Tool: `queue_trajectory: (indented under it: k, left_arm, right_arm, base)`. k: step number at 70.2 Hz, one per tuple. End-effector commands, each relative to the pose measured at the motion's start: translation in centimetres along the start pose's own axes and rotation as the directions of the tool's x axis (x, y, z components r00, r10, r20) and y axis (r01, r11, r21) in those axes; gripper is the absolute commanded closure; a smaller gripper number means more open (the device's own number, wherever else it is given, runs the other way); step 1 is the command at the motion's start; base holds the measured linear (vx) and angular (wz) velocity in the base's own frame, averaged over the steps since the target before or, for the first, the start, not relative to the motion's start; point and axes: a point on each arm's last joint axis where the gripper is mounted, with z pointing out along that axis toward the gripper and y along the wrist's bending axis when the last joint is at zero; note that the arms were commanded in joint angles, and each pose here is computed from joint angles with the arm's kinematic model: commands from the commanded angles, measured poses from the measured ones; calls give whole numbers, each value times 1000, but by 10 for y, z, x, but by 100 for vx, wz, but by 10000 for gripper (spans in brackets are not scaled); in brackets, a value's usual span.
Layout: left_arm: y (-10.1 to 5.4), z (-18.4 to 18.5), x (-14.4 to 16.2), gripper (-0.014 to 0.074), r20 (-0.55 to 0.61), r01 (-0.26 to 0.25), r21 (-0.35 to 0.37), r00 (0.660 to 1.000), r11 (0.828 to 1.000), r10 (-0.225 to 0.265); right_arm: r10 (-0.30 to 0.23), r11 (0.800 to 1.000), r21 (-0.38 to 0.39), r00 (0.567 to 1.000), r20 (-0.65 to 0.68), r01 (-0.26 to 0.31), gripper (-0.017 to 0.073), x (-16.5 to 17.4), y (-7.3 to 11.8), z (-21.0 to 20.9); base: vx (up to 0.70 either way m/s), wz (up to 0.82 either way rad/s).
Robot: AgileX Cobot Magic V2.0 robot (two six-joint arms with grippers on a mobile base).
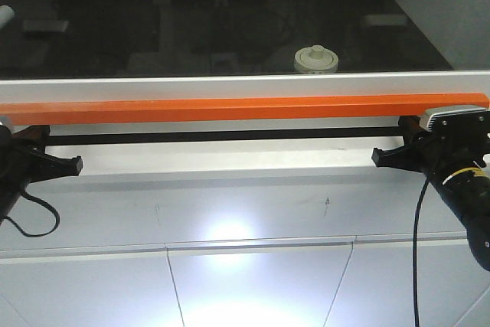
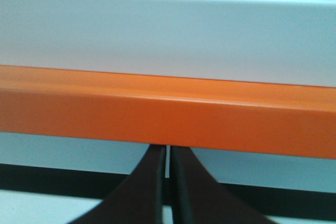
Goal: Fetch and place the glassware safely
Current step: 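Push the orange handle bar upward with both grippers to raise the sash, then release the handle and withdraw both grippers from the sash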
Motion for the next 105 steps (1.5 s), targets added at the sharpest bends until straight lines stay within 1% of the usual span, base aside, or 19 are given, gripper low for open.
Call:
queue_trajectory:
  k: [1, 14, 22, 31, 43, 50, 61, 73, 80, 98, 105]
  left_arm:
    - [0, -9, -59, 601, 360, 10, -4, 933, 1000, -8]
    - [0, -16, -75, 601, 403, 10, -5, 915, 1000, -7]
    - [0, -16, -89, 601, 407, 10, -5, 913, 1000, -7]
    - [1, -19, -109, 601, 432, 10, -5, 902, 1000, -7]
    - [1, -26, -142, 601, 489, 10, -6, 872, 1000, -6]
    - [1, -31, -162, 601, 516, 5, -4, 857, 1000, -2]
    - [1, -41, -192, 601, 541, 1, -4, 841, 1000, 2]
    - [2, -53, -217, 601, 558, 1, -5, 830, 1000, 2]
    - [2, -59, -221, 601, 557, 1, -6, 831, 1000, 2]
    - [2, -61, -220, 601, 520, 2, -6, 854, 1000, 2]
    - [2, -61, -220, 601, 519, 2, -6, 855, 1000, 2]
  right_arm:
    - [-29, 1000, 13, 966, 255, 26, 560, -52, -4, -1]
    - [-45, 999, 18, 955, 294, 42, 560, -74, -5, -3]
    - [-54, 998, 25, 947, 316, 49, 560, -88, -6, -6]
    - [-63, 998, 33, 937, 344, 55, 560, -104, -6, -10]
    - [-74, 997, 44, 926, 370, 62, 560, -125, -8, -15]
    - [-83, 996, 51, 911, 404, 68, 560, -141, -8, -19]
    - [-97, 995, 62, 892, 442, 77, 560, -164, -9, -27]
    - [-112, 993, 74, 889, 445, 88, 560, -182, -9, -37]
    - [-115, 993, 78, 888, 445, 89, 560, -186, -9, -41]
    - [-114, 993, 80, 899, 422, 88, 560, -187, -9, -44]
    - [-97, 995, 72, 902, 421, 73, 560, -187, -9, -44]
  base:
    - [0, 0]
    - [0, 0]
    - [0, 0]
    - [0, 0]
    - [0, 0]
    - [0, 0]
    - [0, 0]
    - [0, 0]
    - [0, 0]
    - [0, 0]
    - [0, 0]
